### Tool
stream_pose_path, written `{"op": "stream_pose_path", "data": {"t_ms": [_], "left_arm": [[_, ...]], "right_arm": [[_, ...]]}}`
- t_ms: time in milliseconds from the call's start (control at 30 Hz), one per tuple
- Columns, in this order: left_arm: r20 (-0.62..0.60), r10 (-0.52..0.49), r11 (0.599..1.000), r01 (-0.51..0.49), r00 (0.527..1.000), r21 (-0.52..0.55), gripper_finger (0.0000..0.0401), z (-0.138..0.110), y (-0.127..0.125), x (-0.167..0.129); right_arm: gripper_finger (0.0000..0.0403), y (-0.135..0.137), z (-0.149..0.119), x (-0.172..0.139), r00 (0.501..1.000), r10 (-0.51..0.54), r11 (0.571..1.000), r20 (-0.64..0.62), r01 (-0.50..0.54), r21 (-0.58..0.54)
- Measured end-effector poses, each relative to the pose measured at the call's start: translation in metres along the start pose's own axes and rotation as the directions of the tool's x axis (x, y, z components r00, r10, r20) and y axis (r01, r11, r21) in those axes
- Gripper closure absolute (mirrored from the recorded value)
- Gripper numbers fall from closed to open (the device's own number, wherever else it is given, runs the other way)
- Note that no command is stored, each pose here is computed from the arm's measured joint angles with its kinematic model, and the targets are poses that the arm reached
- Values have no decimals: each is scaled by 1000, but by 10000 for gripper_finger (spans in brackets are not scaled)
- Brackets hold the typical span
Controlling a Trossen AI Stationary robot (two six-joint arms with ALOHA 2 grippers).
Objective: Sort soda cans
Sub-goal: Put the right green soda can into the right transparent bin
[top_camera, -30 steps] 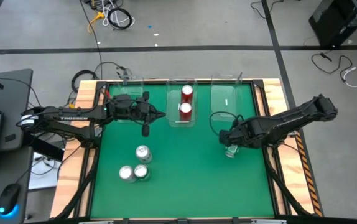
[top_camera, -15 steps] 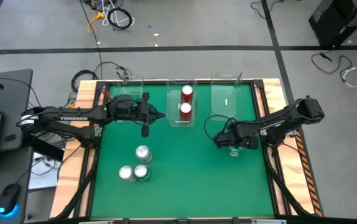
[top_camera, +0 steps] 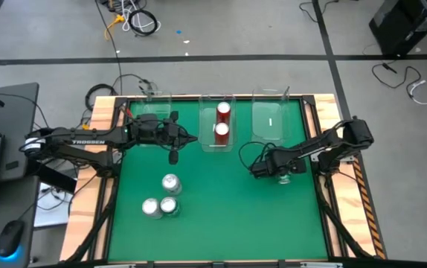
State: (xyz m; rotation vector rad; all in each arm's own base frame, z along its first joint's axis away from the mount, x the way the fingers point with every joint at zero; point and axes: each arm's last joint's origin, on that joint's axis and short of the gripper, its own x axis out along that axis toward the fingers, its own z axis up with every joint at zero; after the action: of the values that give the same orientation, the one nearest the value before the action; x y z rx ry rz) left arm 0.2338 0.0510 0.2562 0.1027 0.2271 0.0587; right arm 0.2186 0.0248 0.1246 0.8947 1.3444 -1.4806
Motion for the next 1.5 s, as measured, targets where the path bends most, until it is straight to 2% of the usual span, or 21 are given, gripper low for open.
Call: {"op": "stream_pose_path", "data": {"t_ms": [133, 233, 367, 600, 800, 967, 1133, 1267, 1367, 1500], "left_arm": [[0, -1, 1000, 1, 1000, -1, 391, 0, 0, 0], [8, 0, 1000, 0, 1000, 0, 391, 1, 0, 0], [8, 1, 1000, -1, 1000, 1, 392, 1, 0, 0], [12, 2, 1000, -2, 1000, 2, 391, 1, 0, 0], [11, 2, 1000, -2, 1000, 3, 392, 1, 0, 0], [10, 2, 1000, -2, 1000, 3, 391, 1, 0, 0], [10, 2, 1000, -2, 1000, 3, 391, 1, 0, 0], [12, 2, 1000, -3, 1000, 5, 391, 1, 0, 0], [3, 1, 1000, -1, 1000, 4, 391, 0, 0, 0], [-32, 1, 1000, -1, 999, 0, 392, -3, 0, 0]], "right_arm": [[95, 0, 0, -1, 1000, 1, 1000, -12, -1, -6], [98, -3, -1, -13, 999, 24, 999, -26, -25, -37], [98, -13, 0, -40, 996, 10, 989, -86, -22, -147], [98, -30, 14, -90, 978, -134, 939, -158, 75, -335], [98, -25, 45, -133, 983, 51, 907, -178, -120, -403], [98, -29, 93, -157, 969, 179, 902, -170, -231, -365], [98, -45, 150, -163, 969, 228, 925, -94, -245, -291], [98, -60, 192, -154, 960, 276, 934, -53, -281, -220], [98, -63, 208, -150, 921, 377, 894, -100, -390, -222], [98, -63, 200, -152, 863, 436, 833, -255, -494, -250]]}}
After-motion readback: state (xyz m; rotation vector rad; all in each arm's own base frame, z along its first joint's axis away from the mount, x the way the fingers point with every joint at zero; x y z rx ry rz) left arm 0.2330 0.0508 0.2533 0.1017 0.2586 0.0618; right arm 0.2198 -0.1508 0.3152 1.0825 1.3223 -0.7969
